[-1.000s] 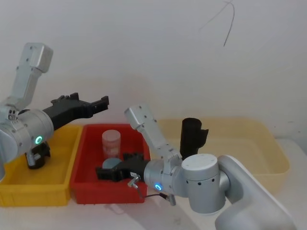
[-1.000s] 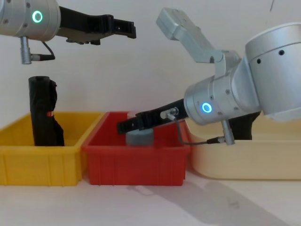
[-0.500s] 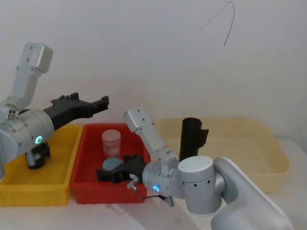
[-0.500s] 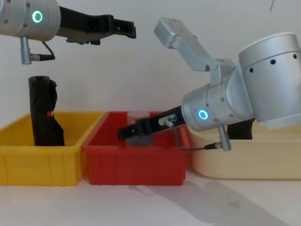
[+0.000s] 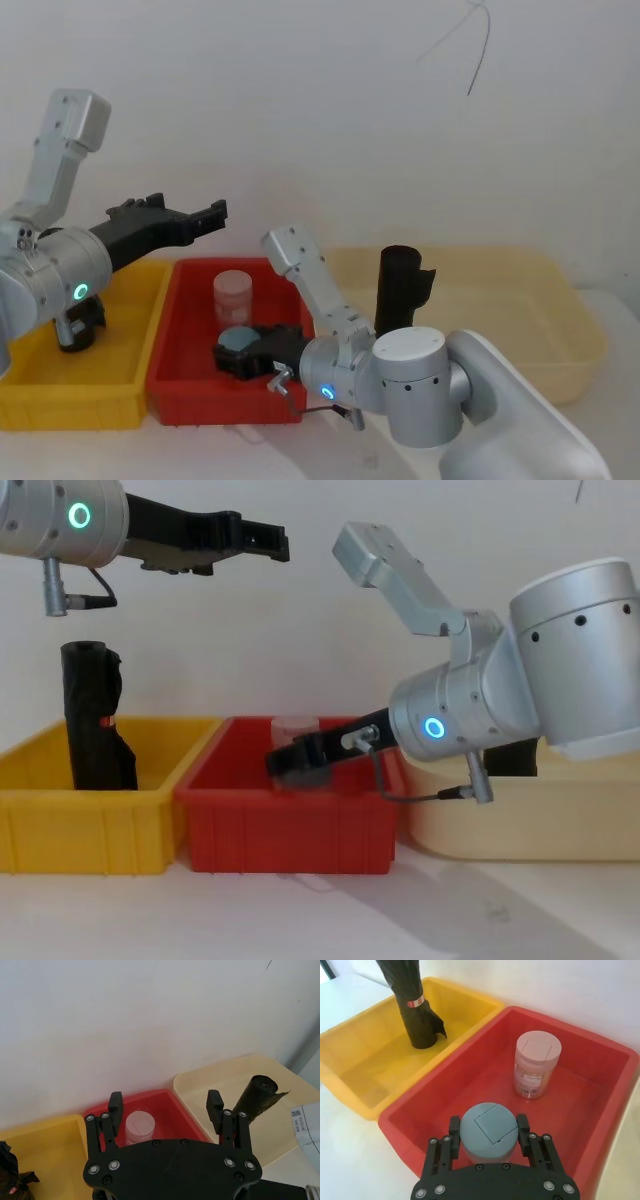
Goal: Pick up the garbage bag with the one hand and transfer it to the other hand.
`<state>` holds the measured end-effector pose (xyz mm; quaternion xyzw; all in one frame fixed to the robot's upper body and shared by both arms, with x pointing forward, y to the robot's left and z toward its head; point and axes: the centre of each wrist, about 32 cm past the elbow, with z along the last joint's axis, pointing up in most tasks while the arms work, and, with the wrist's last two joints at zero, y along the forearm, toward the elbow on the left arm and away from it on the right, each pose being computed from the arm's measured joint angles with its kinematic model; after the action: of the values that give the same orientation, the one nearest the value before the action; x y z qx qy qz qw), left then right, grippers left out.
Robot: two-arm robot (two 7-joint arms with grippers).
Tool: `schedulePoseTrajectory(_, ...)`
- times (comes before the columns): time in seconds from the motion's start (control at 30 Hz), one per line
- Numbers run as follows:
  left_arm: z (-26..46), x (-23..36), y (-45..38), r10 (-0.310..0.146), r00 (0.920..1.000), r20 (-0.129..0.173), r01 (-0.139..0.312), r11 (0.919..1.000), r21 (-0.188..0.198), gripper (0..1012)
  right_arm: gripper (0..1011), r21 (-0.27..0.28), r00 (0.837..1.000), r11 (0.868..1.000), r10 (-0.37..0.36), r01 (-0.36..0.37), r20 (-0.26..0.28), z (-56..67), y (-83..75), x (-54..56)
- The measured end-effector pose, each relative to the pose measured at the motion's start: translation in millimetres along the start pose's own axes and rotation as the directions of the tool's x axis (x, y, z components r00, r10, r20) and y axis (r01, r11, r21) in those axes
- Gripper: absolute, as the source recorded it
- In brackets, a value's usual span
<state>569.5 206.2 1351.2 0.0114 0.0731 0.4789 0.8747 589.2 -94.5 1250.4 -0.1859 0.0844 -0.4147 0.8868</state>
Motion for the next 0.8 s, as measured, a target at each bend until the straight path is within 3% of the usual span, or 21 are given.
schedulePoseTrajectory(0.4, 0.0, 0.0, 0.0, 0.0, 1.0, 0.0, 0.0, 1.0, 0.0, 1000, 647, 0.027, 1.0, 0.999, -0.017, 0.018, -0.023, 1.4, -6.0, 4.4)
schedulePoseTrajectory(0.8, 0.0, 0.0, 0.0, 0.0, 1.0, 0.0, 0.0, 1.0, 0.0, 1000, 647, 0.166, 0.995, 0.985, -0.033, 0.048, -0.091, 27.1, -36.6, 18.8)
